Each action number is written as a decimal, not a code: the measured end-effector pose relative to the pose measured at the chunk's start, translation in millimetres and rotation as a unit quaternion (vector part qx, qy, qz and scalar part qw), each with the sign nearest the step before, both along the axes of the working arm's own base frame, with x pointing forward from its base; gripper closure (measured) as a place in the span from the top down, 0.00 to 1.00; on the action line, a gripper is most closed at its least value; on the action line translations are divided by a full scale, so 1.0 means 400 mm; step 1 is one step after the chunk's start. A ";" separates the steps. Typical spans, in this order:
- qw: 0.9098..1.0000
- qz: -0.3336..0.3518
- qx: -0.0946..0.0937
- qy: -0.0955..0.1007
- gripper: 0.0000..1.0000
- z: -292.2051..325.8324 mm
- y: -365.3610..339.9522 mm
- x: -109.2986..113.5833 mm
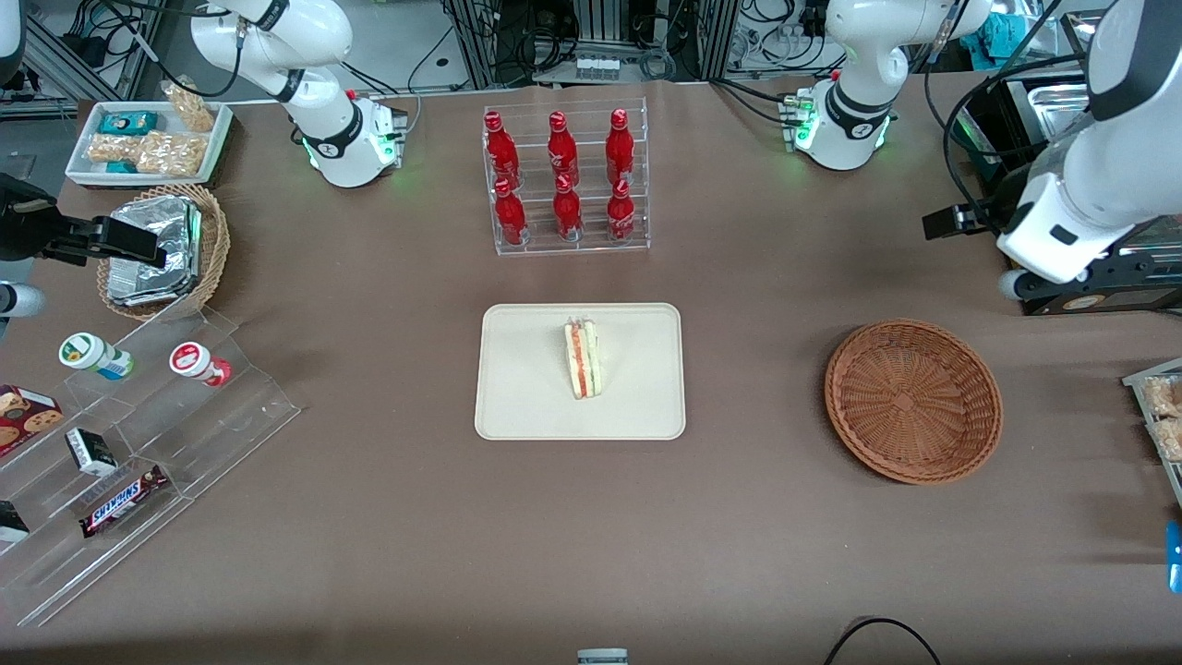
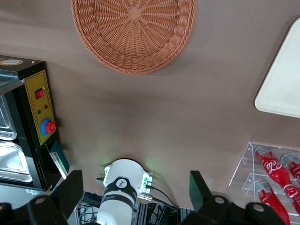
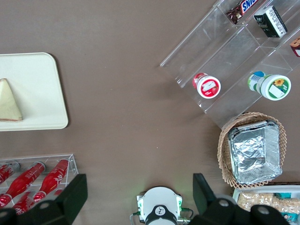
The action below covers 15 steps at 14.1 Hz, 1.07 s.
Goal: Place sandwich from basket to tray
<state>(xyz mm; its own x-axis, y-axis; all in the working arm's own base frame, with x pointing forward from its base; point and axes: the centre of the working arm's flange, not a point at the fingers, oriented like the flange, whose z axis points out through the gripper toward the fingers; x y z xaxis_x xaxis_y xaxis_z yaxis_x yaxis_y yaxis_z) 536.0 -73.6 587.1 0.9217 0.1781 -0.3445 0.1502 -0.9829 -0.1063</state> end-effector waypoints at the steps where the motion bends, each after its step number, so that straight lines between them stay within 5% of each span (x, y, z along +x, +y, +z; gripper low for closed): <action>1: 1.000 0.003 0.000 -0.004 1.00 -0.001 0.003 0.007; 3: 1.000 0.008 0.003 -0.006 1.00 0.004 0.006 0.009; 7: 0.999 0.010 0.028 0.023 1.00 0.000 0.027 -0.011; 15: 0.998 0.015 0.011 -0.058 1.00 -0.029 0.022 0.004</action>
<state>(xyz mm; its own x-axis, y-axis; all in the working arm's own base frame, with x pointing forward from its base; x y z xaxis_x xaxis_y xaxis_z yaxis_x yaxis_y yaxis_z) 537.7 -64.7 575.6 0.9493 0.2128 -0.2316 0.1924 -0.9754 -0.1078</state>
